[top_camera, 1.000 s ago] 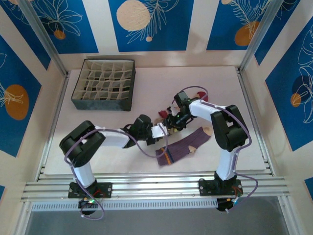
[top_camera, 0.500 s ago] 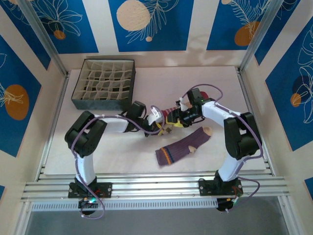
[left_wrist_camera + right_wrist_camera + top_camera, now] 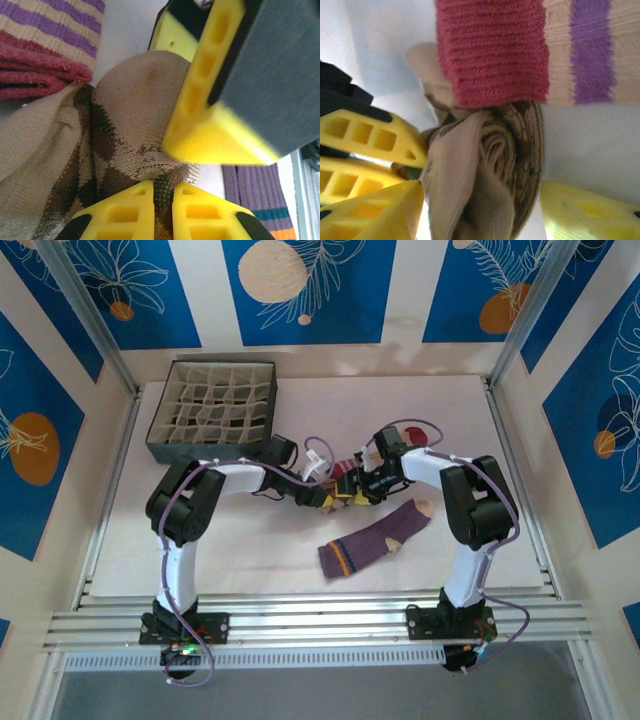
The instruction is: Roll the socks
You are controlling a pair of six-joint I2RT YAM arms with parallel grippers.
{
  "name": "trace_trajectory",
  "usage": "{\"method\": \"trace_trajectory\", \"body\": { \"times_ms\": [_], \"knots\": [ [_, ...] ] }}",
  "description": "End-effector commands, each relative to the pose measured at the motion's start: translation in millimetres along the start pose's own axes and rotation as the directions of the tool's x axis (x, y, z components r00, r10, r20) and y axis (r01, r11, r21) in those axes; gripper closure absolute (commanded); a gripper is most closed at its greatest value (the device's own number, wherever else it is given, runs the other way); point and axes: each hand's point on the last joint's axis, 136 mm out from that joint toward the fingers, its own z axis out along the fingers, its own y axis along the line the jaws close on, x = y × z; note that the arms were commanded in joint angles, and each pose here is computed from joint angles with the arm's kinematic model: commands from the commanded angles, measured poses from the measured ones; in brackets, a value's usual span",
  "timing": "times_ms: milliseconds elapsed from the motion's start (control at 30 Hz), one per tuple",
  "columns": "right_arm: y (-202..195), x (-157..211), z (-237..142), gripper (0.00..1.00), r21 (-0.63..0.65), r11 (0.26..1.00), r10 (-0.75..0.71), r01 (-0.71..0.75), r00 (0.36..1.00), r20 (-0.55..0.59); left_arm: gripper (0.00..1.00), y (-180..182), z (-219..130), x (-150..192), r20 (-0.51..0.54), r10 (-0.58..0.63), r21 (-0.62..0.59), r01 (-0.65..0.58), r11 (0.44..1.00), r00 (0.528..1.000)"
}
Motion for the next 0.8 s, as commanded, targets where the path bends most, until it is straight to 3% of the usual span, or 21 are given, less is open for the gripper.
{"method": "trace_trajectory", "body": {
  "times_ms": [0, 67, 233, 433, 600, 767],
  "knots": [
    [3, -4, 14, 0.40, 0.005, 1.000, -0.021, 0.021, 0.999, -0.025, 0.89, 32, 11, 59, -0.116, -0.221, -0.085, 0.212, 0.974, 0.968],
    [-4, -2, 22, 0.45, 0.037, 0.999, -0.014, 0.016, 0.999, -0.040, 0.89, 32, 11, 59, -0.103, -0.226, -0.084, 0.217, 0.972, 0.969],
    [-11, 12, 28, 0.74, 0.064, 0.998, 0.015, -0.010, 0.997, -0.076, 0.89, 25, 10, 60, -0.070, -0.226, -0.087, 0.220, 0.972, 0.972],
    [-15, 37, 21, 0.90, 0.160, 0.987, 0.037, -0.018, 0.992, -0.116, 0.84, 2, 14, 67, -0.087, -0.180, -0.102, 0.171, 0.980, 0.980],
    [-22, 53, 20, 0.95, 0.224, 0.974, 0.063, -0.029, 0.987, -0.146, 0.66, -16, 11, 68, -0.109, 0.034, -0.173, -0.053, 0.984, 0.993],
    [-23, 56, 21, 0.96, 0.247, 0.969, 0.073, -0.033, 0.985, -0.156, 0.63, -36, -7, 47, -0.056, 0.285, -0.229, -0.290, 0.929, 0.957]
  ]
}}
